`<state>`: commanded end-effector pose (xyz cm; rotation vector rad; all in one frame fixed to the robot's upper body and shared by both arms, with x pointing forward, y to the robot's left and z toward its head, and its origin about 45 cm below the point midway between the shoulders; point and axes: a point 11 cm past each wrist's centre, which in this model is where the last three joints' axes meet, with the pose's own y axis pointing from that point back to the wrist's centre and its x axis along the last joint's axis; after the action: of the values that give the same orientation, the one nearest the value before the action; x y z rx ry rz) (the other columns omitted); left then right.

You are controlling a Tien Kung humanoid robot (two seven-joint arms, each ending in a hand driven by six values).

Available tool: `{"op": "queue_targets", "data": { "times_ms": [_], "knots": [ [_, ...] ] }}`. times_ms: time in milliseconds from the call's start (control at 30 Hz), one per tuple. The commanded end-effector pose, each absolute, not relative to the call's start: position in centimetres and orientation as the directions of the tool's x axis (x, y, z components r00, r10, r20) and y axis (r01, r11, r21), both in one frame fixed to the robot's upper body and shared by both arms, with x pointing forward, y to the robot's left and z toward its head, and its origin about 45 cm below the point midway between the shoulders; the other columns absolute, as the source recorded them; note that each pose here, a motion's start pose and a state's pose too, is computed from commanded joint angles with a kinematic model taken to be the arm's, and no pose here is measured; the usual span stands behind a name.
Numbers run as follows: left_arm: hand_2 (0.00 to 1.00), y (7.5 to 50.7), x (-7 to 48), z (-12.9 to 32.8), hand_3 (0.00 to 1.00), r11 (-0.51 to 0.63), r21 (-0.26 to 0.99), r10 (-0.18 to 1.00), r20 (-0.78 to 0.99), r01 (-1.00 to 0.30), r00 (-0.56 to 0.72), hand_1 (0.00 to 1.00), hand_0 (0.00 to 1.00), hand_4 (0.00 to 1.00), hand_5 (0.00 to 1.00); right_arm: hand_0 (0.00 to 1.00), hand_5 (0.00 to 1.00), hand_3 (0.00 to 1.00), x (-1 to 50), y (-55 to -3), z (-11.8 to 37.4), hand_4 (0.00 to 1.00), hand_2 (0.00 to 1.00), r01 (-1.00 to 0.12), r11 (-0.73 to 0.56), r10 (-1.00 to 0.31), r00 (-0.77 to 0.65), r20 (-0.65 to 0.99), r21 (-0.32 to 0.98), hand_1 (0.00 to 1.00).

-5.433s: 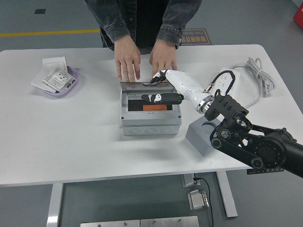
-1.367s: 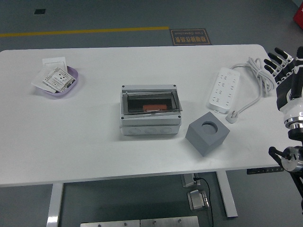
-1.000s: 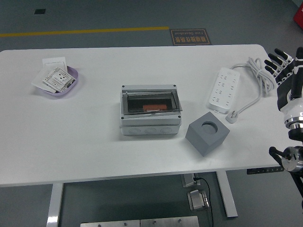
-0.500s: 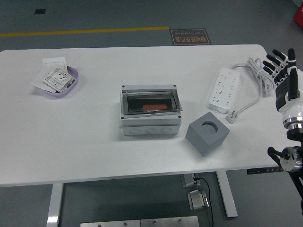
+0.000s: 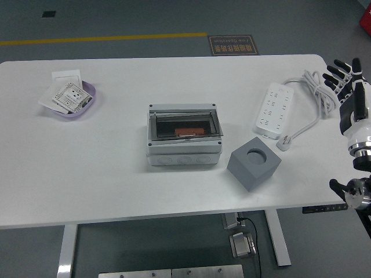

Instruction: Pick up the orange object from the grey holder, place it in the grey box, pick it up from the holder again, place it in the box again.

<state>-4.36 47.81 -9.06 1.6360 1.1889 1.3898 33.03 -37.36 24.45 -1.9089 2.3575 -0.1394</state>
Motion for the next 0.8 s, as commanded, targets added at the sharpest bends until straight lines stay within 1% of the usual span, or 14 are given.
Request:
{"op": "queue_targets", "data": {
  "times_ms": [367,800],
  "knots": [
    [0.594,48.0,-4.3,-9.0,0.596,-0.356,0.912,0.932,0.361,0.202,0.012,0.687,0.649,0.564,0.147,0.776,0.863,0.705,33.06,-37.31,24.55,0.966,0.713,-0.969,0.206,-0.978,-0.209,0.002,-0.139,0.704],
    [0.597,47.72,-4.28,-9.14,0.599,-0.35,0.916,0.934,0.356,0.196,0.002,0.686,0.649,0.578,0.155,0.774,0.844,0.703,33.05,-37.12,24.46,0.959,0.71,-0.969,0.204,-0.978,-0.208,0.014,-0.139,0.699]
  ]
}}
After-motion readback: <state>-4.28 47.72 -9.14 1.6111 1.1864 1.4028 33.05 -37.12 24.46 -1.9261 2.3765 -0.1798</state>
